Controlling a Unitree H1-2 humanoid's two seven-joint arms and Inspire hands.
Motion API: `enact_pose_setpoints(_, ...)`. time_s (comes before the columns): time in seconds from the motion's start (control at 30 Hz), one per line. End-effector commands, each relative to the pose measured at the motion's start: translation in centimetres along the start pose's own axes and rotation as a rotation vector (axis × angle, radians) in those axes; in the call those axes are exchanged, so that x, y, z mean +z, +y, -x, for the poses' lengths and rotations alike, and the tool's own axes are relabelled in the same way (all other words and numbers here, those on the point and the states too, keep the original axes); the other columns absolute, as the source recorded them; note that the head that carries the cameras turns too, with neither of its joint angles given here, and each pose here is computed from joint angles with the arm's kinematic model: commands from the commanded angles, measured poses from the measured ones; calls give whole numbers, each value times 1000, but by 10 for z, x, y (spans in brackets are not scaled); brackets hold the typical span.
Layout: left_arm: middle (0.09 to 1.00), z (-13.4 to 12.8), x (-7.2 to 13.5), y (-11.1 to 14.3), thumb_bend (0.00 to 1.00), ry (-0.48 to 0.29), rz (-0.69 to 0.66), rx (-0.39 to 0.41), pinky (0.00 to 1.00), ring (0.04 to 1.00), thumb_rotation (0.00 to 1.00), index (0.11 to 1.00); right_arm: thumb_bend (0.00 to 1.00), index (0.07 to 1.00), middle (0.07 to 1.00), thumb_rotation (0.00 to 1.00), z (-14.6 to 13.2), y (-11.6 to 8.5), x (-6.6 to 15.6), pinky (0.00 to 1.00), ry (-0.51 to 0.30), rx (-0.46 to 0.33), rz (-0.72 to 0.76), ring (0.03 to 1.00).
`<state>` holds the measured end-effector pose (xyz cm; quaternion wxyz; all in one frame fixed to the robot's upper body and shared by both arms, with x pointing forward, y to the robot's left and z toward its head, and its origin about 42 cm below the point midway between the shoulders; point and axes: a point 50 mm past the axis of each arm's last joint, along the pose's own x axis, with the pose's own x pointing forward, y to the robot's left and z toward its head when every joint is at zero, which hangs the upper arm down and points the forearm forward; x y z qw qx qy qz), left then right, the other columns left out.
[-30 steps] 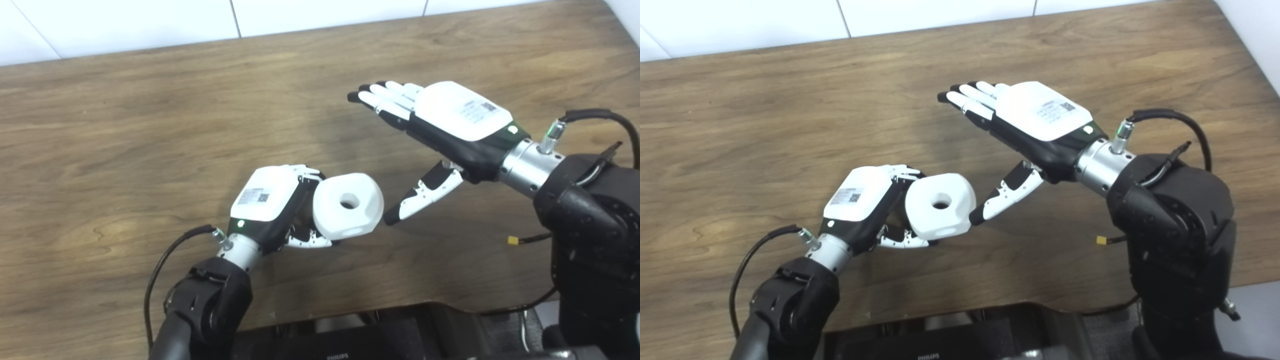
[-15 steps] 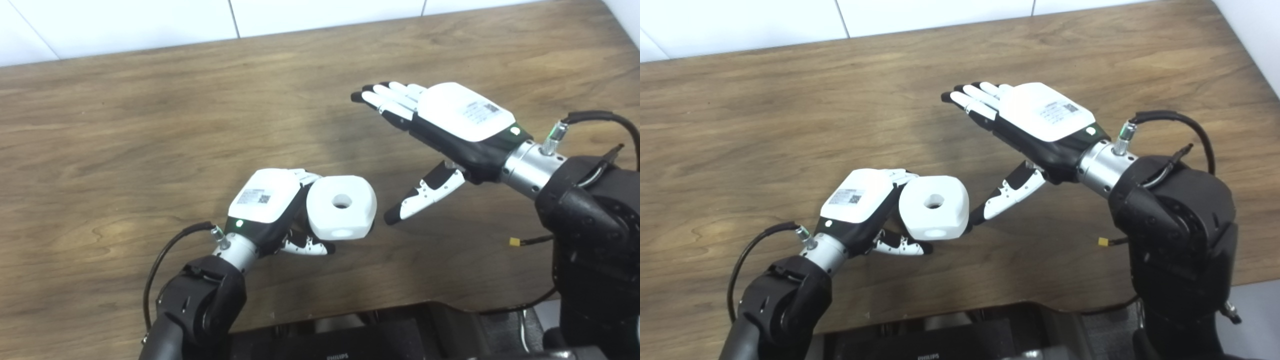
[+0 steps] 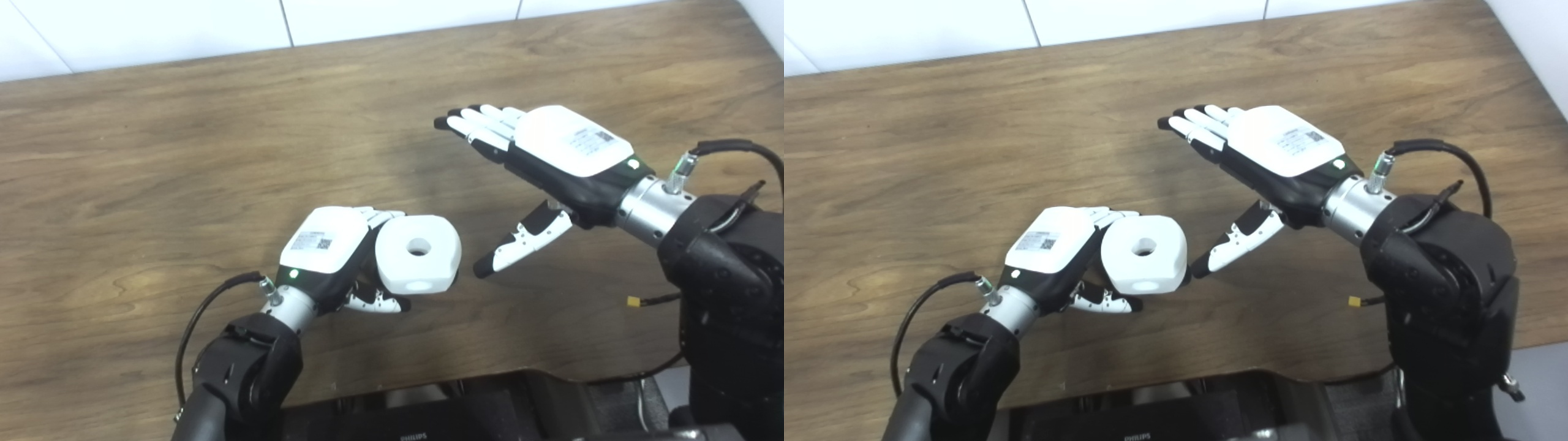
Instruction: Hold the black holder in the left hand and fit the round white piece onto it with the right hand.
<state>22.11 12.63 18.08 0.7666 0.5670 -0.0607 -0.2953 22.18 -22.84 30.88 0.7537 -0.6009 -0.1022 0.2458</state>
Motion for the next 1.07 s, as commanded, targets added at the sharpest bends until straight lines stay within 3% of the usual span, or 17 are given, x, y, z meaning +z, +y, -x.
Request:
enact_pose_setpoints(0.0, 859, 6, -16, -5, 819, 85, -22, -98, 871, 875, 249, 858, 1000, 984, 996, 531, 3, -8, 2, 988, -3, -26, 24, 1000)
enact_pose_setpoints(0.63, 883, 28, -59, 47, 927, 207, -32, -105, 867, 899, 279, 876, 1000, 991, 989, 528, 8, -11, -5, 989, 29, -40, 57, 1000)
enact_pose_setpoints(0.97, 884, 45, -76, 92, 932, 219, 40, 62, 793, 894, 277, 872, 1000, 992, 991, 555, 13, -10, -12, 976, 77, -22, 46, 1000)
enact_pose_setpoints(1.03, 884, 49, -82, 100, 938, 206, 73, 103, 774, 888, 273, 872, 968, 987, 989, 620, 13, -10, -14, 970, 89, -16, 41, 1000)
